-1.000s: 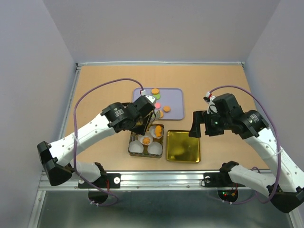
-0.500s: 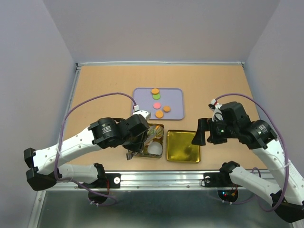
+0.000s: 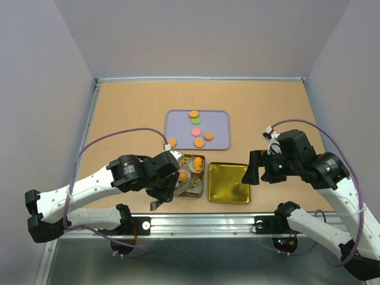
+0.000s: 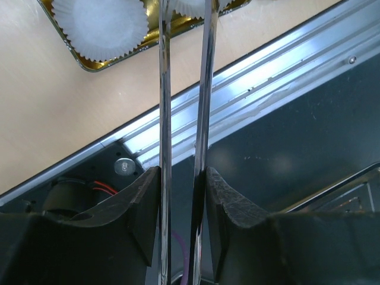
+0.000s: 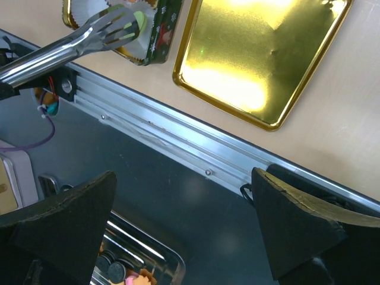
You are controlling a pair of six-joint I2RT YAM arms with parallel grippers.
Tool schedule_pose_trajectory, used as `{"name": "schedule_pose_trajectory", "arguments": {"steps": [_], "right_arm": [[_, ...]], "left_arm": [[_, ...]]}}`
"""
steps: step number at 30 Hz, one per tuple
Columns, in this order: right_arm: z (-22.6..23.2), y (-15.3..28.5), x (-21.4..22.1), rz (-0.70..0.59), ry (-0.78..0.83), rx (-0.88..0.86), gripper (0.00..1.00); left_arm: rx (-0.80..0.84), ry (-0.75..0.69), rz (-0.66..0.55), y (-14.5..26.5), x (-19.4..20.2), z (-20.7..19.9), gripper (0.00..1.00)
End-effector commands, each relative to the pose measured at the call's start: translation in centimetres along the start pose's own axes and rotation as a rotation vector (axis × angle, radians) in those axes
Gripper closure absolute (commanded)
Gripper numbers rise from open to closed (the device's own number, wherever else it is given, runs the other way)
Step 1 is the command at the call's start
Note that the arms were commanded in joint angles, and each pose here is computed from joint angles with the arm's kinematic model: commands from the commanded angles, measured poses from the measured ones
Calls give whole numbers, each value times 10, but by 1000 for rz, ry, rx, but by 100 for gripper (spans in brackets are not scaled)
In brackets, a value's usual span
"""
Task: Pack the cookies
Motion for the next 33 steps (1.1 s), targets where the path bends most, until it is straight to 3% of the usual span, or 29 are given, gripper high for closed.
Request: {"name": "schedule_pose_trajectory", "arguments": {"steps": [1,10,12,17,19,22,25,33], "right_arm": [[0,2,1,-7,1,0,0],[-2,-2,4,2,-10,7,0],[-3,-3,4,3,-10,7,0],[-3,-4,5,2,-13,9,0],[-2,-3,4,-2,-13,7,0],[-2,-2,4,-2,-12,8,0],[-3,-3,4,-1,-12,8,0],[-2,-3,3,0,-9,7,0]], "left_arm": [[60,-29,15,6,10,3,100],[64,-24,24,4,16,6,99],[58,-20,22,3,15,6,91],[45,-15,14,2,13,6,59],[45,-15,5,4,11,5,53],[50,-14,-3,6,9,3,49],[53,-17,-3,6,8,2,38],[54,0,-69,13,0,0,35]]}}
Point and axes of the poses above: each gripper's point midway between its finger pads, its own y axis back along the fingers, its own z axis along the line the jaws close on, x = y × z, the point moved 8 cm from there along y, back along the fingers
